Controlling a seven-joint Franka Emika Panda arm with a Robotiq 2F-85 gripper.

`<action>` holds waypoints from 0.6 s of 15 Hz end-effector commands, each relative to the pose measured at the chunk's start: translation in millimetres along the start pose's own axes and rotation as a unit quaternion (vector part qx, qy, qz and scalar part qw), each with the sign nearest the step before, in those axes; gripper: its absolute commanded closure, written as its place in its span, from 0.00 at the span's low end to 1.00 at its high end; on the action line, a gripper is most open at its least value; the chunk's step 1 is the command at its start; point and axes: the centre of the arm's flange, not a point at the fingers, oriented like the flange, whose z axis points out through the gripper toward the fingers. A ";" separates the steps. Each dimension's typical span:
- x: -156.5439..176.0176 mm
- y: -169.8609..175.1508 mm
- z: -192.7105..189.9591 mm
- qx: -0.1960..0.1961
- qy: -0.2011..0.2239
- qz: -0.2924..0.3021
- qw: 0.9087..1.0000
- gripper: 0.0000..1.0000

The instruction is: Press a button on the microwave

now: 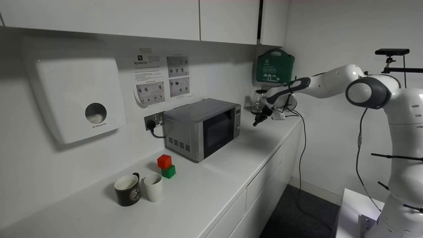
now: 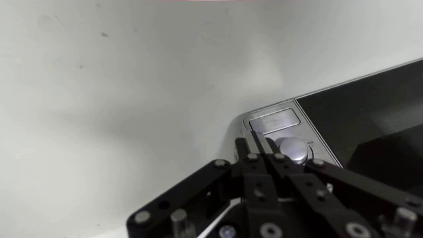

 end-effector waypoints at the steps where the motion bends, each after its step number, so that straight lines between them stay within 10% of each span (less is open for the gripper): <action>1: -46.8 3.5 -57.5 0.003 -0.020 -0.004 1.000 1.00; 9: -91.5 19.7 -124.3 -0.040 -0.038 -0.023 0.998 1.00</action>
